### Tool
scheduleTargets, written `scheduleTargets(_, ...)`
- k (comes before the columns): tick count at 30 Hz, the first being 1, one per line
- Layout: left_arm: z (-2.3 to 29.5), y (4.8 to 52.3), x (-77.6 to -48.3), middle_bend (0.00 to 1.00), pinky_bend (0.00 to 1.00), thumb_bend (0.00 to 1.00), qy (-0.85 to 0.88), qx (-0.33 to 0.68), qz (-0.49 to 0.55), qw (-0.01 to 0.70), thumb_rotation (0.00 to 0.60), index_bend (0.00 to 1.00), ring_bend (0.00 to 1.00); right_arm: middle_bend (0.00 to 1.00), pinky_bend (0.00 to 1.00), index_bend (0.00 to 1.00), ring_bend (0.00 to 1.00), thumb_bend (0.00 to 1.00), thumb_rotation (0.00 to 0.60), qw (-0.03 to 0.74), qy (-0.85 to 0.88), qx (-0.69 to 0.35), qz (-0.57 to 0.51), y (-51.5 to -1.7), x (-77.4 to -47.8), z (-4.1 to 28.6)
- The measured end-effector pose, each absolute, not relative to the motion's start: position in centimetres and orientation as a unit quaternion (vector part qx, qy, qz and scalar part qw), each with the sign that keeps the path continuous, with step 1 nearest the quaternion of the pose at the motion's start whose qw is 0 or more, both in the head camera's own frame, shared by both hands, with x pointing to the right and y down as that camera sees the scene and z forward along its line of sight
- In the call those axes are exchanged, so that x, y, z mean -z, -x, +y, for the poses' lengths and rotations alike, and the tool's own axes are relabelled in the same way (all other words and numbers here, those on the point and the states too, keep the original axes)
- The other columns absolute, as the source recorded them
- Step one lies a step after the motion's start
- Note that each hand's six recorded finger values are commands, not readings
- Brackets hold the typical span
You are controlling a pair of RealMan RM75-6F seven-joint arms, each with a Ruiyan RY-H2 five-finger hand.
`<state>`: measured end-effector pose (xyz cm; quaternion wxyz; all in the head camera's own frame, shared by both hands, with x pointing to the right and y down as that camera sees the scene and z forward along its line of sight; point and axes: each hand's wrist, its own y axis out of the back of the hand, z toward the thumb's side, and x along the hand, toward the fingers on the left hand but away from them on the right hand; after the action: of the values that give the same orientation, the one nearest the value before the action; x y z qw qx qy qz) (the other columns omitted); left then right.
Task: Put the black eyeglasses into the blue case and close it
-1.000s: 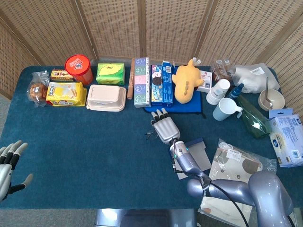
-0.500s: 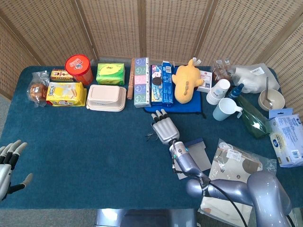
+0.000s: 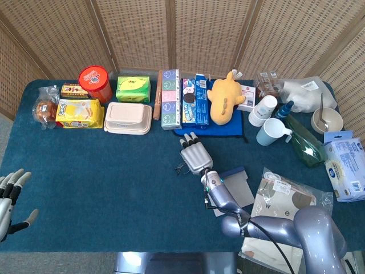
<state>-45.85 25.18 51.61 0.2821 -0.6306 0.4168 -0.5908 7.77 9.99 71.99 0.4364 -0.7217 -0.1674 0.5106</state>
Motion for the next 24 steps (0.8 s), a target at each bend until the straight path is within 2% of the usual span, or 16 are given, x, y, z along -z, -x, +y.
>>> scheduleTargets(8,25.2,45.9,-51.5,0.06,0.00,0.27,0.630,0.588,0.419,0.285,0.600,0.06,0.00,0.23,0.08,0.62,0.05,0.26,0.600,0.431,0.730,-0.499,-0.178,-7.2,-71.5,9.8)
scheduleTargets(16,25.2,45.9,-51.6,0.06,0.00,0.27,0.631,0.588,0.417,0.285,0.600,0.06,0.00,0.24,0.08,0.63,0.06,0.26,0.600,0.427,0.733,-0.492,-0.195,-7.4,-70.8,9.7)
scheduleTargets(24,24.9,45.5,-51.7,0.06,0.00,0.27,0.635,0.585,0.415,0.287,0.600,0.06,0.00,0.24,0.08,0.63,0.07,0.25,0.600,0.424,0.733,-0.481,-0.226,-8.5,-68.8,9.5)
